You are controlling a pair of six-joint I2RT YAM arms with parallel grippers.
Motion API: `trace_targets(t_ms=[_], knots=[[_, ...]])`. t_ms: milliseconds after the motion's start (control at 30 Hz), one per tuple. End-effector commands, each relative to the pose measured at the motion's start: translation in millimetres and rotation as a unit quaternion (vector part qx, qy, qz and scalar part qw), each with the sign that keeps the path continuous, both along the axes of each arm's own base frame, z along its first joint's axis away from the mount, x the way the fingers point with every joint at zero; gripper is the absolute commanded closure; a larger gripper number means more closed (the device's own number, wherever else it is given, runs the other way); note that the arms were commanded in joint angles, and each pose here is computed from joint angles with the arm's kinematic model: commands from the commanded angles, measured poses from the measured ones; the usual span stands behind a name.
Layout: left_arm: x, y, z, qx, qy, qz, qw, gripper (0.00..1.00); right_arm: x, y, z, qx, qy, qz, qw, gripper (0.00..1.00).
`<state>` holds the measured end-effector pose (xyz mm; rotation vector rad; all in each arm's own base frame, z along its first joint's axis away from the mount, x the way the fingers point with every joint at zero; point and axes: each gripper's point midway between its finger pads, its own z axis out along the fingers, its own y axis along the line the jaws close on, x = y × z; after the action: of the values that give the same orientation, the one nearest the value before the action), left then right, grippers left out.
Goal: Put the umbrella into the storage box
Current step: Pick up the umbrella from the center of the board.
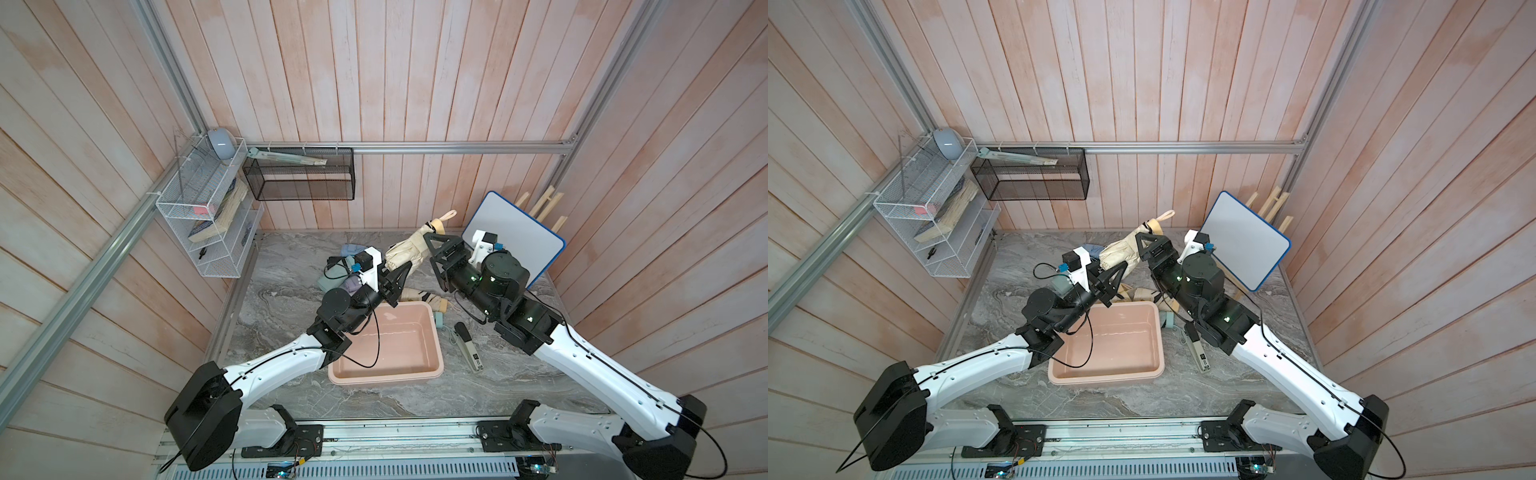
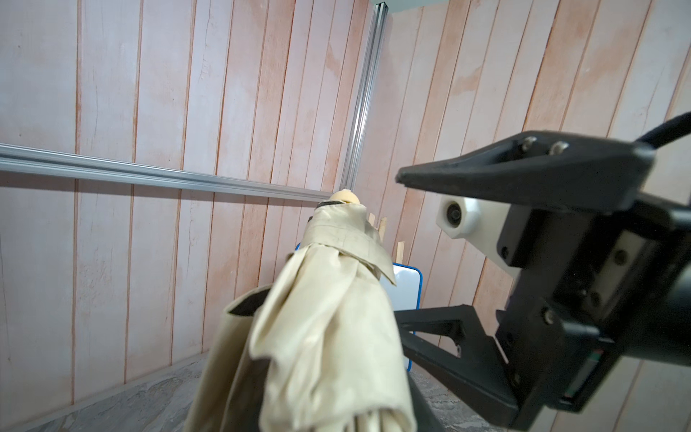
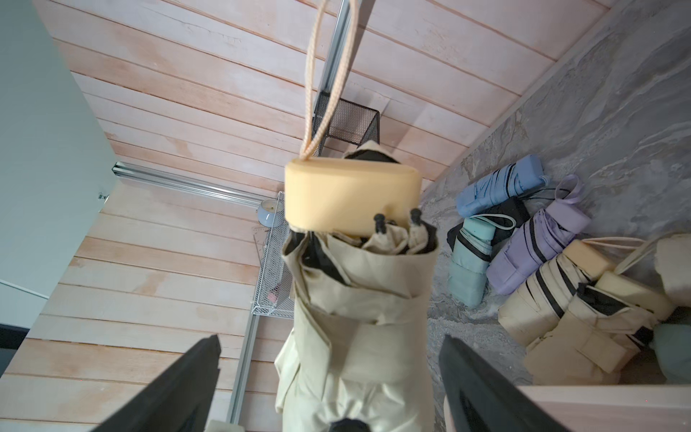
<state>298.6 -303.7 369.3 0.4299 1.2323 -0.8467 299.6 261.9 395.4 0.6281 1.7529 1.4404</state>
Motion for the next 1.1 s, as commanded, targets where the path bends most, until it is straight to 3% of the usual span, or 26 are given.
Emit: trace_targets(t_ms=[0, 233, 467, 733, 767, 833, 900, 1000, 1067], knots=[[-19, 8, 36, -0.011, -0.078, 0.0, 0.997, 1.0, 4, 11, 6, 0.027, 0.0, 0.019, 0.999, 0.03], [-25, 7, 35, 0.024, -0.102, 0.007, 0.994, 1.0, 11, 23, 1, 0.029, 0.013, 0.03, 0.999, 0.15], [-28, 4, 29, 0.067, -0.116, 0.013, 0.991, 1.0, 14, 29, 4, 0.03, 0.013, 0.037, 0.999, 0.2], [-28, 11, 30, 0.086, -0.125, 0.039, 0.988, 0.99, 14, 34, 2, 0.031, 0.02, 0.046, 0.998, 0.44], [-29, 13, 29, 0.087, -0.125, 0.041, 0.987, 0.9, 14, 34, 2, 0.03, 0.021, 0.046, 0.998, 0.47], [-33, 17, 32, 0.084, -0.127, 0.042, 0.987, 0.52, 13, 34, -2, 0.026, 0.026, 0.047, 0.998, 0.51], [-39, 24, 35, 0.076, -0.129, 0.041, 0.988, 0.24, 12, 33, -5, 0.019, 0.033, 0.046, 0.998, 0.53], [-54, 38, 40, 0.06, -0.125, 0.037, 0.99, 0.04, 10, 32, -16, -0.006, 0.048, 0.047, 0.998, 0.58], [-64, 49, 41, 0.053, -0.111, 0.031, 0.992, 0.0, 7, 30, -27, -0.037, 0.063, 0.047, 0.996, 0.61]])
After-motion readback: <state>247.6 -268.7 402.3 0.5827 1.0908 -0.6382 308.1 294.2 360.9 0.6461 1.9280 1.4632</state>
